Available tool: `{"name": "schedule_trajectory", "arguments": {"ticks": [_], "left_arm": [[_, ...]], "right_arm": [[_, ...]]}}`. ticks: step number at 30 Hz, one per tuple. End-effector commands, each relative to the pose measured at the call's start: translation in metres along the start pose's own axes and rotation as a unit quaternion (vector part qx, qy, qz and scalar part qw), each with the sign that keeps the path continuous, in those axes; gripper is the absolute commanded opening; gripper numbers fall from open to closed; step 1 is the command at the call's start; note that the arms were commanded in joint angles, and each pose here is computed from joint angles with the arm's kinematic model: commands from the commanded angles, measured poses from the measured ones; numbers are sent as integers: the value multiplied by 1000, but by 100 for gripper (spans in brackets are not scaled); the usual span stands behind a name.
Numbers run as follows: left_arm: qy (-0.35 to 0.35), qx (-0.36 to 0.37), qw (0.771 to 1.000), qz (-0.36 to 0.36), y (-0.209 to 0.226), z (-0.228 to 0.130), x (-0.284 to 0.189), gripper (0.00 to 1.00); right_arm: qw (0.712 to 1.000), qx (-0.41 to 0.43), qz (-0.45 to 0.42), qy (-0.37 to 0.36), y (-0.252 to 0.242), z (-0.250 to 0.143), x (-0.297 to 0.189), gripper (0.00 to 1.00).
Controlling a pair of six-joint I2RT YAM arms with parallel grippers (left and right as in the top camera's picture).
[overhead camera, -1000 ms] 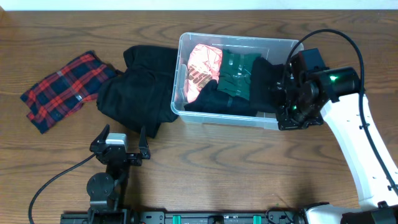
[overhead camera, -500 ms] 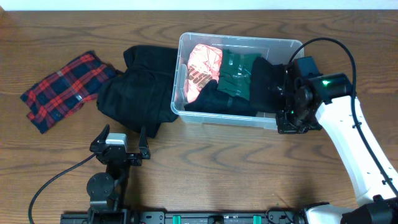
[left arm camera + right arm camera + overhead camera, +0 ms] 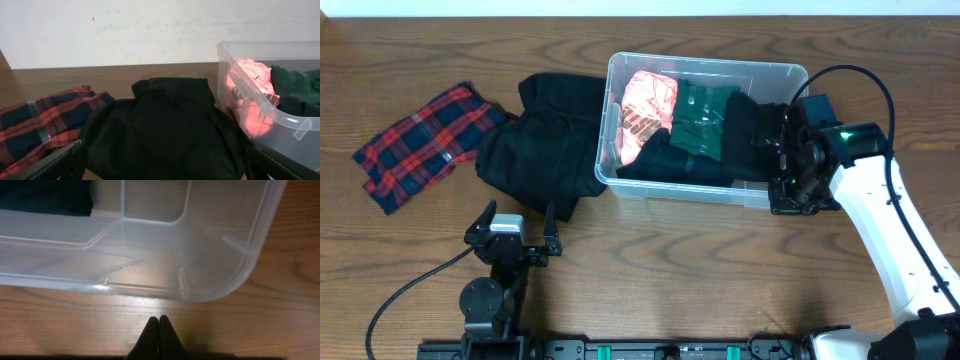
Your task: Pack container
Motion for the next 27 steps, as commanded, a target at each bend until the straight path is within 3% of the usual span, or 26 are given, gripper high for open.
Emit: {"name": "schedule_trajectory", "arguments": {"ticks": [1,27], "left_arm": [[22,-6,1000,3,2,-13,2,98],[22,-6,1000,4,2,-13,2,98]], "right_arm": [[1000,11,-7,-11,-4,1,-1,1],[999,11,-30,-3,-6,13,14,1]]}}
Point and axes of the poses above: each gripper's point midway between its finger pads, its own x axis out along the fingers, its own y axis along the line the jaws close on, z = x × y, the point moved 9 cm from there along -x, back along the fingers, and after that the axes turned 8 degrees about -x, right-handed, at the moved point
